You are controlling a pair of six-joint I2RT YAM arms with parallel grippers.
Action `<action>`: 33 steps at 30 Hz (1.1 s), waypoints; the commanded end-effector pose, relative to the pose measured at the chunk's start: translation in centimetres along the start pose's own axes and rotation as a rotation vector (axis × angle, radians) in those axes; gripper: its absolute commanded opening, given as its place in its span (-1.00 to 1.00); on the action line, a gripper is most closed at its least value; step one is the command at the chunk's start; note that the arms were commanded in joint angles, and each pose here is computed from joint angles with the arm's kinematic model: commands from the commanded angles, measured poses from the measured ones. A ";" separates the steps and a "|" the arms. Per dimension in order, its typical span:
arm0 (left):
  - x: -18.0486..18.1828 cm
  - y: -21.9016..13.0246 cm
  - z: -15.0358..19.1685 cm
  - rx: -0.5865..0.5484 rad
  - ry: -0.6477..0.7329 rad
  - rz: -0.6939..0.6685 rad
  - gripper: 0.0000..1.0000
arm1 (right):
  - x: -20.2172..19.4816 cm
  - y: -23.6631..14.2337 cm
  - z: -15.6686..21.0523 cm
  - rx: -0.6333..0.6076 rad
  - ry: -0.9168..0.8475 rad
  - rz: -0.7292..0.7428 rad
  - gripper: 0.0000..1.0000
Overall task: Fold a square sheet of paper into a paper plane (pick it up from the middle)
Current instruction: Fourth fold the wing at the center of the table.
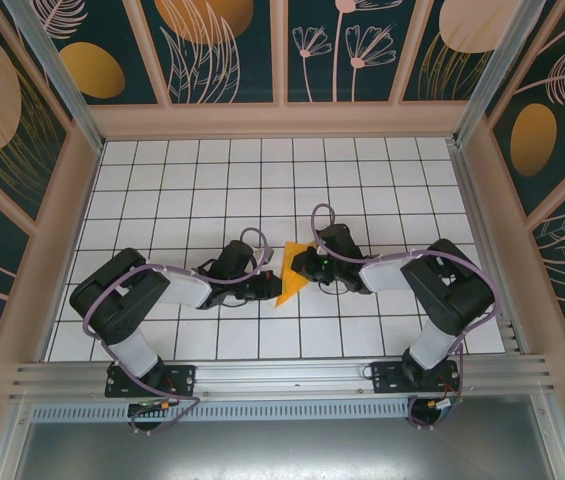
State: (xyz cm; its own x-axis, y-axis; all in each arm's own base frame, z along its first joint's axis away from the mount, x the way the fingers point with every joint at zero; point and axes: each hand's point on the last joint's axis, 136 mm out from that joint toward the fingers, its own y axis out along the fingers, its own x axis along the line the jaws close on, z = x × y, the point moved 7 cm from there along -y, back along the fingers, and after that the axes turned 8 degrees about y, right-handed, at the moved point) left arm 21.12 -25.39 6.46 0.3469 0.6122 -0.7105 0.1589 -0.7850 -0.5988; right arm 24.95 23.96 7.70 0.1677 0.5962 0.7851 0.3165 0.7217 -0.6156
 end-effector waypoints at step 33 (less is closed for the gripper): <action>0.4 -0.3 0.0 -0.025 -0.148 0.137 -1.00 | 0.4 1.0 -0.8 0.029 -0.026 -0.024 -0.72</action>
State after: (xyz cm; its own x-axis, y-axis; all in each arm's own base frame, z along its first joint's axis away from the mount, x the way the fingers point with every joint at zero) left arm 21.12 -24.83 5.91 0.2219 0.5406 -0.8115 0.1459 -0.8413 -0.5205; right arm 25.45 24.29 7.29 0.1692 0.5929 0.7873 0.2914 0.7330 -0.6146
